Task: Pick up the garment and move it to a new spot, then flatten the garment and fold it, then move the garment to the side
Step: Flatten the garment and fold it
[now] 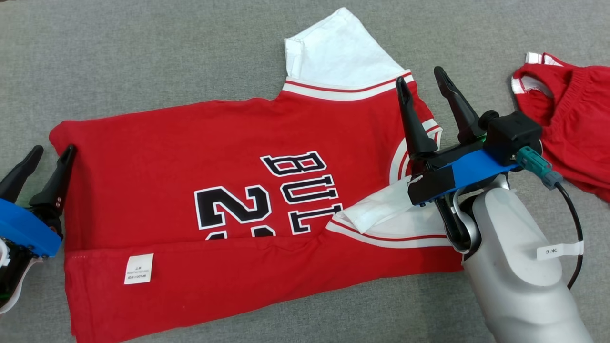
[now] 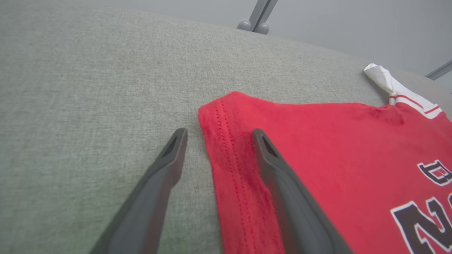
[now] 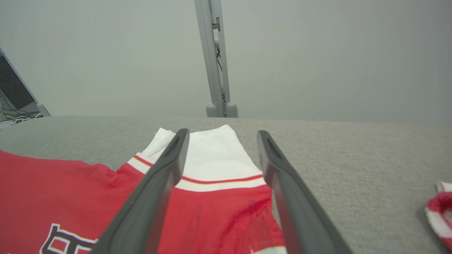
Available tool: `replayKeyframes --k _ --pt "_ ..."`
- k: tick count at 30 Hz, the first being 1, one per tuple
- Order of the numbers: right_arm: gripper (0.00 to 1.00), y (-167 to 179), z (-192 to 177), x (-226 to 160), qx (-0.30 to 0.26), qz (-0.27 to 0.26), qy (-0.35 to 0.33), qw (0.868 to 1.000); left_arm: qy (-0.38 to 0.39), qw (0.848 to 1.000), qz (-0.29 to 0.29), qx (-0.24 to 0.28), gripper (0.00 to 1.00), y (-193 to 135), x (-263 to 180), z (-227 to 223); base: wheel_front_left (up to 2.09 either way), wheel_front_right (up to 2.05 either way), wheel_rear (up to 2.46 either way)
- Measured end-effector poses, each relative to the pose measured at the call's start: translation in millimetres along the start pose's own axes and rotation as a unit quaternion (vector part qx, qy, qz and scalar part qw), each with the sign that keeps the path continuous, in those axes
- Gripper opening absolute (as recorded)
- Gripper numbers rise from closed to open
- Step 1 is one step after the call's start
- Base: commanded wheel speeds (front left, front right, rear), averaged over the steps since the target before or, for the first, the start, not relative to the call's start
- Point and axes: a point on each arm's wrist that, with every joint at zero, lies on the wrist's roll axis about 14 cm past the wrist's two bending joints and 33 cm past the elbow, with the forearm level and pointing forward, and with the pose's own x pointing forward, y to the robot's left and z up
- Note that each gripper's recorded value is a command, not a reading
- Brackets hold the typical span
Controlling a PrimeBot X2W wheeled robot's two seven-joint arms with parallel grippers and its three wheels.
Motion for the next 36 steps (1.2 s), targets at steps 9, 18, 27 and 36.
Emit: replayKeyframes --k 9,18,27,36 --pt "1.00 -4.5 -1.3 -9.4 0.002 -0.008 0.001 1.000 -0.004 0.999 0.031 0.015 1.00 15.5 14.8 0.4 0.00 0.00 0.00" --pt "1.00 -10.1 -0.3 -16.8 0.003 -0.018 0.001 1.000 0.004 1.000 0.022 0.014 0.46 3.4 23.7 -11.9 0.00 0.00 0.00" --pt "1.00 -12.5 13.2 -17.1 -0.001 -0.025 -0.012 1.000 -0.019 0.999 0.032 0.027 0.00 0.5 14.8 -0.6 0.00 0.00 0.00" --pt "1.00 -8.2 21.7 -10.1 -0.005 -0.023 -0.016 1.000 -0.095 0.994 0.041 0.031 0.00 -7.6 -4.6 30.6 0.00 0.00 0.00"
